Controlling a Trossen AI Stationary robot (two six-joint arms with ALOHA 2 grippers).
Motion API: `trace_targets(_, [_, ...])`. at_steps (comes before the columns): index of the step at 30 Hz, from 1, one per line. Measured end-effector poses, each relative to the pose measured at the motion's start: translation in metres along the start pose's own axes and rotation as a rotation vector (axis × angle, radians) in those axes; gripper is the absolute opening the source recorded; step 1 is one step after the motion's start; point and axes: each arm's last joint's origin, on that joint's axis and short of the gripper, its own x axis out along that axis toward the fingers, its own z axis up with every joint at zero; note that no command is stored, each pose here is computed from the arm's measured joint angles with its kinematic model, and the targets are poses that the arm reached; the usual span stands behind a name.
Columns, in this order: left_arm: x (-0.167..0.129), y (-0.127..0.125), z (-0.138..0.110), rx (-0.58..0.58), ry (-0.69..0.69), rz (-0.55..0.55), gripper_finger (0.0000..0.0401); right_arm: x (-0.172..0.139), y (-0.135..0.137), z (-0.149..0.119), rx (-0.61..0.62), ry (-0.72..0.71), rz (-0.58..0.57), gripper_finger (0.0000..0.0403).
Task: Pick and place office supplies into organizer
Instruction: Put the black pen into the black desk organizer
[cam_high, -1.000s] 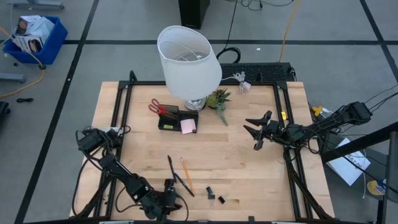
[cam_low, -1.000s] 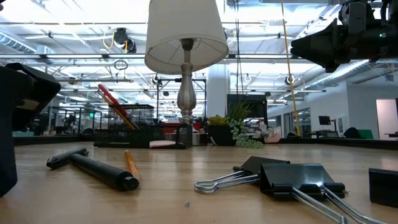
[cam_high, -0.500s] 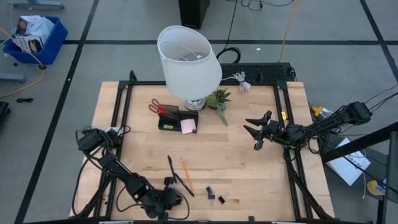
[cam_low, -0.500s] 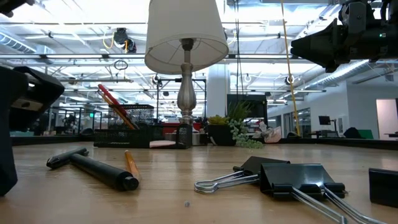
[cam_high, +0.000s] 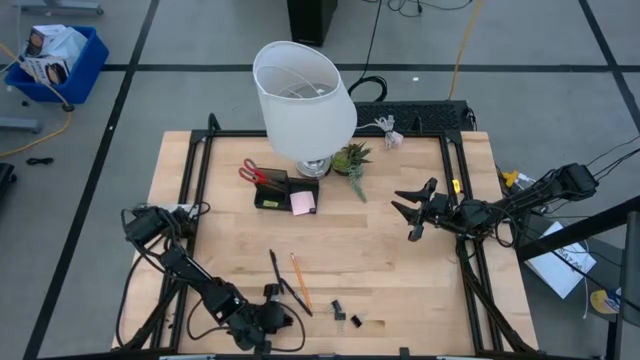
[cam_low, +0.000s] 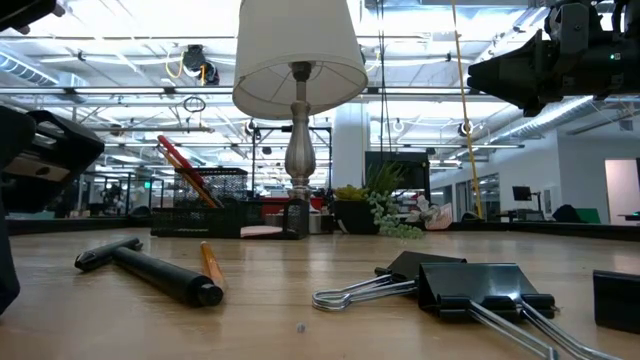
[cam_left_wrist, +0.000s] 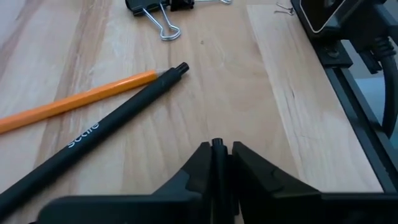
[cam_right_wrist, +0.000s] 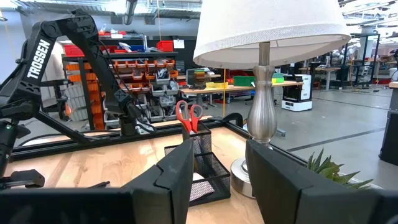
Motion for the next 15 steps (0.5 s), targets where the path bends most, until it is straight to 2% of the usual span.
trace_targets(5, [-0.009,0.000,0.006,0.027,-0.004,-0.017,0.0066,0.000,0.000,0.000,0.000,0.000,0.000,0.0141])
trace_targets(9, [-0.023,-0.003,0.013,0.076,-0.019,-0.030,0.0048,0.000,0.000,0.000,0.000,0.000,0.000,0.0141])
trace_targets(15, [-0.044,0.007,0.024,0.091,-0.029,0.075,0.0033,0.000,0.000,0.000,0.001,-0.001,0.000,0.0141])
